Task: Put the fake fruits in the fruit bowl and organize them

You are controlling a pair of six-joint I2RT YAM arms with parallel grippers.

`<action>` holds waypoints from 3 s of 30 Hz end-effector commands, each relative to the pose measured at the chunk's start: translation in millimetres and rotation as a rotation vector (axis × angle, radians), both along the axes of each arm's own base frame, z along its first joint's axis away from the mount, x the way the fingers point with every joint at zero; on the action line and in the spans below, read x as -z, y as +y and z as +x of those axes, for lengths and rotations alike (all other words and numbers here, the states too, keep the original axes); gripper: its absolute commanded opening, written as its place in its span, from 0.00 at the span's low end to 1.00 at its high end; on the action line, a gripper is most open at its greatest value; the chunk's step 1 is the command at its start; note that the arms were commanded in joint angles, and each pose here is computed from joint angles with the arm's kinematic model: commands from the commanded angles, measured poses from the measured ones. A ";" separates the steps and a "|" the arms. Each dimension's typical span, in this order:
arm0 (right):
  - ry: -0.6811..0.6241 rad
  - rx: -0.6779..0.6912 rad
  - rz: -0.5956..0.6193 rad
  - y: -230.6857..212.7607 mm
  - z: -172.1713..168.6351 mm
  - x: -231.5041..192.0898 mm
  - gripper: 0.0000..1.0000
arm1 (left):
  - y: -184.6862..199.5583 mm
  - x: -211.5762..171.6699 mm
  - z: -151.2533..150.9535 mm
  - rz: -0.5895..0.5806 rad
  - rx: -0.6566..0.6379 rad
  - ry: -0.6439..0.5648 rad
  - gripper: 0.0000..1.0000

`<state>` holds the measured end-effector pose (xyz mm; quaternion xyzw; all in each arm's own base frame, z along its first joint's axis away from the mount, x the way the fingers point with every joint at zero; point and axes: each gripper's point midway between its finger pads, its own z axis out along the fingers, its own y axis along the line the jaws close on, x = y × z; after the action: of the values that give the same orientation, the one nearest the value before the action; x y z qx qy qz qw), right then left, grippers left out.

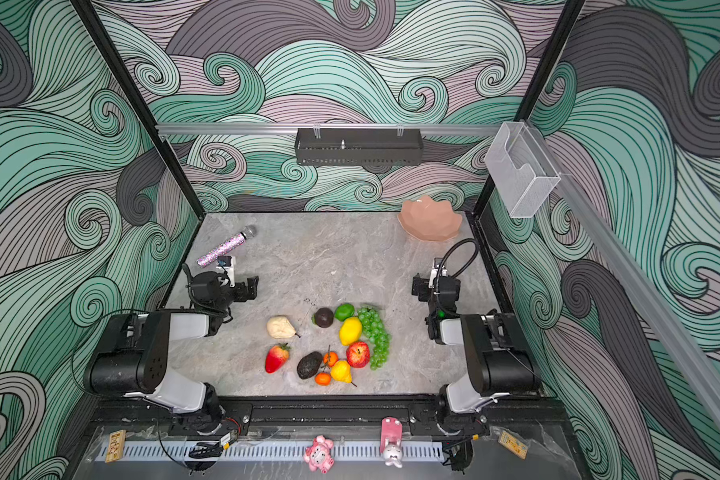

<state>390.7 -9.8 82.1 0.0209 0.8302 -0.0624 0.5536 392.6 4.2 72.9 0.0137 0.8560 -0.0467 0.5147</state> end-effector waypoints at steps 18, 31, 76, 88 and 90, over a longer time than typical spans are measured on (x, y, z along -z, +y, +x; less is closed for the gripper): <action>-0.033 -0.011 0.009 2.3 6.2 -10.9 0.99 | 0.9 -12.0 3.5 -0.004 0.019 -0.040 0.99; -0.033 -0.011 0.009 2.3 6.2 -10.8 0.99 | 3.4 -13.1 4.1 -0.045 0.041 -0.043 0.99; 0.095 0.200 0.846 27.8 31.2 -114.2 0.98 | -28.6 -142.7 -102.5 -0.487 -0.231 0.363 0.99; 0.117 0.475 0.825 -13.2 96.5 -58.3 0.87 | -34.1 -129.0 -124.9 -0.272 -0.229 0.467 0.99; 0.128 0.512 0.820 -17.2 106.7 -49.5 0.87 | -34.5 -133.2 -127.4 -0.246 -0.233 0.466 0.99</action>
<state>486.3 -14.2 136.1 0.4052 0.8023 0.1550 0.4100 274.9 -35.7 207.7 -0.1670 0.9252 -0.1268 0.3163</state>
